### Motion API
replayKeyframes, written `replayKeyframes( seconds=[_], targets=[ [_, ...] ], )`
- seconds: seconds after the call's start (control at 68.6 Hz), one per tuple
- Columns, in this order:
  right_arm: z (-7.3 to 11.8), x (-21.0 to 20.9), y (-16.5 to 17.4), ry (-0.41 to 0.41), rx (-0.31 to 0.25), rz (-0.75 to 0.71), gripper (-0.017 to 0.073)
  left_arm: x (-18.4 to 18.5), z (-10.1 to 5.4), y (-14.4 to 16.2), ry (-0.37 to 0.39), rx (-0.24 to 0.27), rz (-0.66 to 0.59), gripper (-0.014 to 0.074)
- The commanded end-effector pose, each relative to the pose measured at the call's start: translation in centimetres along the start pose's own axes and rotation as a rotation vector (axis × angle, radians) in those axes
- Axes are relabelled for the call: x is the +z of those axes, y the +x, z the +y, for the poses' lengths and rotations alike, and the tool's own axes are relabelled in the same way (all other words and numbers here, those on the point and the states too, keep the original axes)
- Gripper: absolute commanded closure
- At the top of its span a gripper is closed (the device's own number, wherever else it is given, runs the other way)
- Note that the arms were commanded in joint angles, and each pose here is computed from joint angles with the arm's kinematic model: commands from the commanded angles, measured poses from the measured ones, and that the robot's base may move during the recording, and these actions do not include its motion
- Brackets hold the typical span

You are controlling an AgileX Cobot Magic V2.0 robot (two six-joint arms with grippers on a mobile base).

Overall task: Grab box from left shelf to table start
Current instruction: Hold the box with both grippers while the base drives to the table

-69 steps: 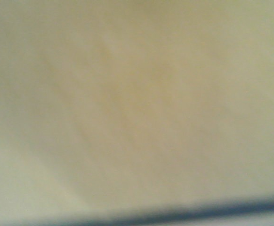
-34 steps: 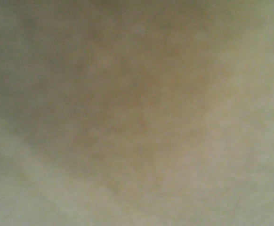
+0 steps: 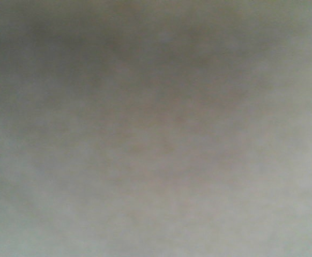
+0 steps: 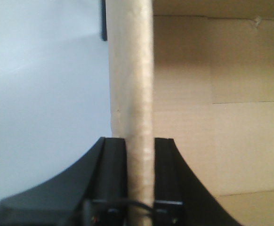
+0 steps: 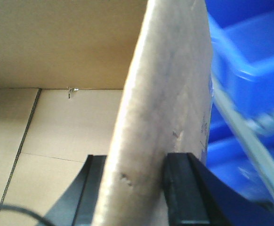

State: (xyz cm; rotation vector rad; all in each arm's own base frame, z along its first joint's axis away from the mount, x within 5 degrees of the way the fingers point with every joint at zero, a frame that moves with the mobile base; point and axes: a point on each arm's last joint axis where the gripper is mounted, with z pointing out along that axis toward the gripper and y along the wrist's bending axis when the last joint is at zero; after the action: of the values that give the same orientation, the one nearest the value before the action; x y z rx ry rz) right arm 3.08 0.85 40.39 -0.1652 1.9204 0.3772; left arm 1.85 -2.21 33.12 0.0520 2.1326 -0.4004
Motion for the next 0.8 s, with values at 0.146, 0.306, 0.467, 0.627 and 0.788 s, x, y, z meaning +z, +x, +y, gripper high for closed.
replayKeyframes(
  seconds=[0.146, 0.306, 0.467, 0.627, 0.788],
  targets=[
    [0.2, -0.89, -2.38, -0.008, -0.023, -0.206, 0.0503, -0.65, -0.34, -1.7, 0.018, 0.012, -0.141, 0.0685],
    [0.2, -0.89, -2.38, -0.008, -0.023, -0.206, 0.0503, -0.65, -0.34, -1.7, 0.018, 0.012, -0.141, 0.0685],
    [0.2, -0.89, -2.38, -0.008, -0.023, -0.206, 0.0503, -0.65, -0.34, -1.7, 0.018, 0.012, -0.141, 0.0685],
    [0.2, -0.89, -2.38, -0.008, -0.023, -0.206, 0.0503, -0.65, -0.34, -1.7, 0.018, 0.012, -0.141, 0.0685],
    [0.2, -0.89, -2.37, -0.008, -0.023, -0.205, 0.0503, -0.65, -0.34, -1.7, 0.018, 0.012, -0.141, 0.0685]
  ],
)
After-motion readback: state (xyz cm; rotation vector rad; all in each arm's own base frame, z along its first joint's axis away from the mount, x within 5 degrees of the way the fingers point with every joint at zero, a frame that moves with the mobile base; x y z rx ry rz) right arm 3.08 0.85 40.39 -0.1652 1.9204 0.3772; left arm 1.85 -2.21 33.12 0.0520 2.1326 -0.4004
